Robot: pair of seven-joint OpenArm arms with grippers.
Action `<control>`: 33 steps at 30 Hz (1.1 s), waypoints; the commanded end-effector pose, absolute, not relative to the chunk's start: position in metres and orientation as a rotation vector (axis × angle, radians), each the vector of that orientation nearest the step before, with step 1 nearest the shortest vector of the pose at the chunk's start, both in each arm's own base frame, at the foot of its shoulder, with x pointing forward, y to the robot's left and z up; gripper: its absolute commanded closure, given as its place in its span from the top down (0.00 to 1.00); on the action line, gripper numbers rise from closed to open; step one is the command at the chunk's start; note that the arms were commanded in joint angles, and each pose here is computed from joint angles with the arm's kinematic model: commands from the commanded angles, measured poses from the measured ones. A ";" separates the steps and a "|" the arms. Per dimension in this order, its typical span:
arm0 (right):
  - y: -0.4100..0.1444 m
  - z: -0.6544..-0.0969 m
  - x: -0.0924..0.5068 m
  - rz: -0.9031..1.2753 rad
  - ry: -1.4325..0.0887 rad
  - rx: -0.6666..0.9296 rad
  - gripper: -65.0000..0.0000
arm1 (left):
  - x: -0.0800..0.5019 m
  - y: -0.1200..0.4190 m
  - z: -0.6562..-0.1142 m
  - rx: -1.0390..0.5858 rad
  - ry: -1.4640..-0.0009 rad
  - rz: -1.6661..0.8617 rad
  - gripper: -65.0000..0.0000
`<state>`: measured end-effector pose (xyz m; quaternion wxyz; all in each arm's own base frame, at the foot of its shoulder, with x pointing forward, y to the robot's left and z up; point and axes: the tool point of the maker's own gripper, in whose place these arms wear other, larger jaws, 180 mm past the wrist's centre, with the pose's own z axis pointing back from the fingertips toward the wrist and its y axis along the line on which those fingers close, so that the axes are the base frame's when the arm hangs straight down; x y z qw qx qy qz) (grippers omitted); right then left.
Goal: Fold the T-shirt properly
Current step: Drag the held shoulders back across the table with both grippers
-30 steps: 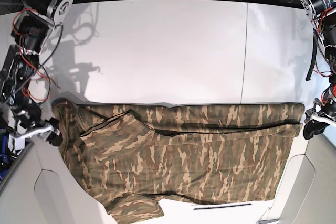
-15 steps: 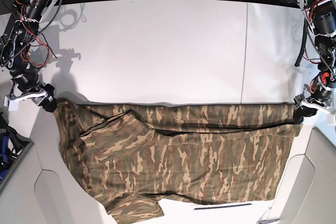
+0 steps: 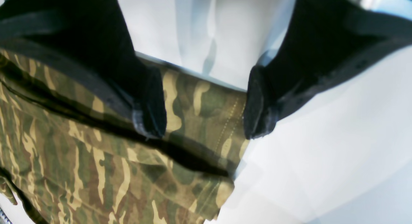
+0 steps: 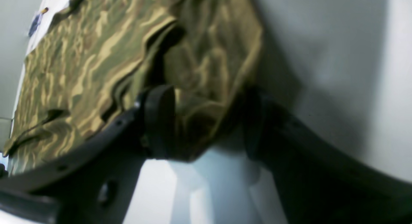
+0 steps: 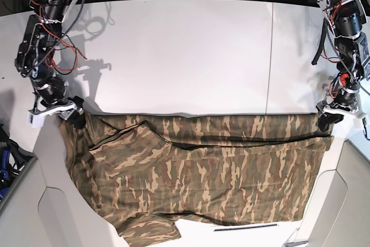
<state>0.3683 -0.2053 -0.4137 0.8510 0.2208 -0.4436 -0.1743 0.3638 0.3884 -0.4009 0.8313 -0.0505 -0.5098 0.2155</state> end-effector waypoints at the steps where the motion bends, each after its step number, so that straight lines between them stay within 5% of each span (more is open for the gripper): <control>1: -0.202 -0.405 0.378 -0.353 -0.963 0.465 0.51 | 0.369 0.398 -0.390 -0.087 -1.099 0.454 0.64; 9: -0.196 -0.418 0.390 -0.433 -0.957 0.467 0.50 | 0.373 0.387 -0.393 -0.111 -1.106 0.463 0.60; 14: -0.197 -0.414 0.395 -0.427 -0.973 0.463 0.12 | 0.374 0.381 -0.396 -0.124 -1.105 0.466 0.21; 18: -0.189 -0.405 0.399 -0.374 -1.000 0.497 0.00 | 0.381 0.382 -0.388 -0.124 -1.127 0.462 0.00; 33: -0.173 -0.393 0.395 -0.239 -0.978 0.542 0.00 | 0.398 0.368 -0.346 -0.289 -1.226 0.317 0.00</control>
